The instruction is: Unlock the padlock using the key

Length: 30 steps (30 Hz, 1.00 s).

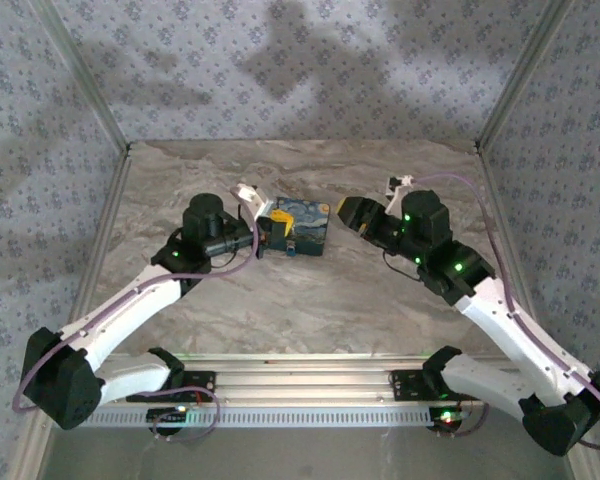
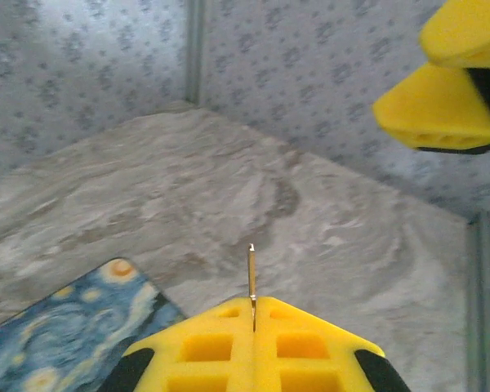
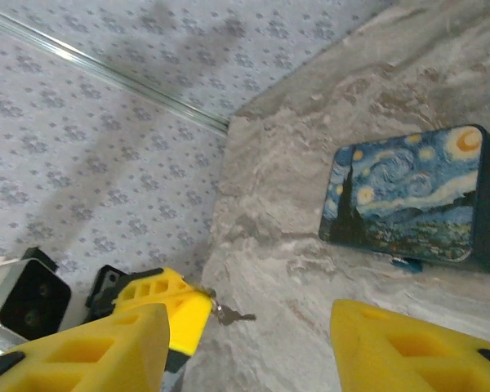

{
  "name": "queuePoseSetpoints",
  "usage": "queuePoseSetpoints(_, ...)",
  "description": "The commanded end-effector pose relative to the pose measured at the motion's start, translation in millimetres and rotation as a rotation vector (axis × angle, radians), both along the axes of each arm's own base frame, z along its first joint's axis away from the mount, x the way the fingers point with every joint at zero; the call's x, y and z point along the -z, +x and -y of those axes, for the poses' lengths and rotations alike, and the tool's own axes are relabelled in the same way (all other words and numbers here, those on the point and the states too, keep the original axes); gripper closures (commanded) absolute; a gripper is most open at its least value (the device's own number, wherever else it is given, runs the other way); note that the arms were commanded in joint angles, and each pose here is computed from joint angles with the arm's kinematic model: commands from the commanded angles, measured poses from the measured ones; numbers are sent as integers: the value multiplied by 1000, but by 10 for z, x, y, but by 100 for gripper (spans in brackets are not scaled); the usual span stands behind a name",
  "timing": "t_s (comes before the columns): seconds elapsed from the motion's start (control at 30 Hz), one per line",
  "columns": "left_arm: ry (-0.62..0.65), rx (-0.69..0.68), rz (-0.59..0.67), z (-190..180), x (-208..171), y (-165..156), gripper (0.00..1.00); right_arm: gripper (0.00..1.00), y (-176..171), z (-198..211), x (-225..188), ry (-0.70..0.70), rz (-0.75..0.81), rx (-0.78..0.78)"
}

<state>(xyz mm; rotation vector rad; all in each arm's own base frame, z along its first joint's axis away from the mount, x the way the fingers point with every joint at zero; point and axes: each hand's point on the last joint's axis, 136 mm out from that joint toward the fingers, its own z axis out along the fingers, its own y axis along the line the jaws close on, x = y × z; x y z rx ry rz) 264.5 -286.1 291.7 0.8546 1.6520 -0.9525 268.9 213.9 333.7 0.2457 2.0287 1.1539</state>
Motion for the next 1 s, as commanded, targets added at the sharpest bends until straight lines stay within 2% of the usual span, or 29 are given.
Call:
queuePoseSetpoints(0.0, -112, 183, -37, 105, -297, -306, 100, 49, 5, -56, -154, 11, 113, -46)
queuePoseSetpoints(0.1, -126, 223, -56, 130, -342, -360, 100, 53, -30, -182, -228, 11, 172, -130)
queuePoseSetpoints(0.2, -133, 258, -76, 157, -378, -403, 100, 64, -101, -342, -315, 6, 239, -247)
queuePoseSetpoints(0.27, -135, 280, -90, 172, -388, -425, 100, 67, -180, -453, -371, -4, 282, -340)
queuePoseSetpoints(0.57, -145, 339, -125, 229, -451, -465, 100, 63, -416, -662, -353, -53, 368, -574)
queuePoseSetpoints(0.77, -152, 356, -123, 248, -497, -468, 100, 62, -386, -722, -256, -54, 340, -602)
queuePoseSetpoints(0.97, -152, 363, -123, 244, -500, -486, 100, 68, -347, -780, -215, -51, 322, -621)
